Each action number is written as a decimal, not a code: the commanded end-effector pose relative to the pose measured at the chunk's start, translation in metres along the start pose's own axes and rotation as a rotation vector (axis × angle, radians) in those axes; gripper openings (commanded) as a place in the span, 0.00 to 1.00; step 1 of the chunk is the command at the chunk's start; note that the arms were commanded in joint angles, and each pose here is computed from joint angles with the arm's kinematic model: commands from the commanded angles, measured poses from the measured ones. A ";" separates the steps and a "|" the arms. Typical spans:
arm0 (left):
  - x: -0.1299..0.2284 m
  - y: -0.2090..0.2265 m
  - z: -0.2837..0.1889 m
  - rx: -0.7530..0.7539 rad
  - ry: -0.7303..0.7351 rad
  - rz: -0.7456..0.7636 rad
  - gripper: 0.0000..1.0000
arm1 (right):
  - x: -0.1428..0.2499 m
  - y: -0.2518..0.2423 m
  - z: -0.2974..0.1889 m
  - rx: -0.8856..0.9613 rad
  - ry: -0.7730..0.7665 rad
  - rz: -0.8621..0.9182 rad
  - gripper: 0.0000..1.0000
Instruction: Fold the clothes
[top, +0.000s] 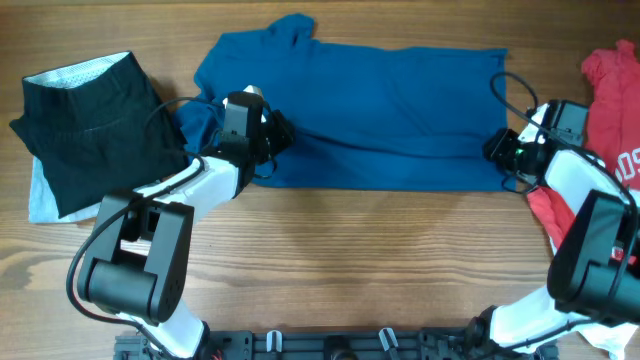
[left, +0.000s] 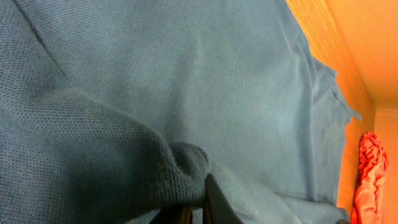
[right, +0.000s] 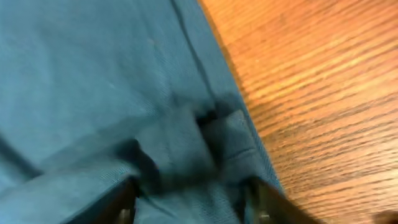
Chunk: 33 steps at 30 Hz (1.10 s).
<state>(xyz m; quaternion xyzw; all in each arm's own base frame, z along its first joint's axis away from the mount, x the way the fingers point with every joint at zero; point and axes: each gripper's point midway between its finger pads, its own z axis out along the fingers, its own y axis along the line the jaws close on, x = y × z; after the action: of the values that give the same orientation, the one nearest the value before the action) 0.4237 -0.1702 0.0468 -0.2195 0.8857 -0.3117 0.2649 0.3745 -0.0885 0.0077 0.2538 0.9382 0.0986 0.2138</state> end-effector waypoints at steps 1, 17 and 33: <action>-0.002 0.004 0.001 -0.018 -0.013 -0.011 0.06 | 0.009 0.006 0.007 -0.033 0.032 -0.001 0.38; -0.002 0.005 0.001 -0.021 -0.010 -0.012 0.06 | -0.001 0.006 -0.004 -0.018 -0.008 0.038 0.50; 0.001 0.007 0.001 -0.032 -0.002 -0.015 0.07 | -0.020 0.011 -0.028 -0.010 -0.081 0.019 0.44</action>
<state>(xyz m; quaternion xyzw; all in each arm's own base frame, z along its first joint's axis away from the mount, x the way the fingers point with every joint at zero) 0.4207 -0.1693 0.0435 -0.2216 0.8890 -0.3072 0.2574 0.3797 -0.0878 0.0349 0.2637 0.9271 0.1076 0.2438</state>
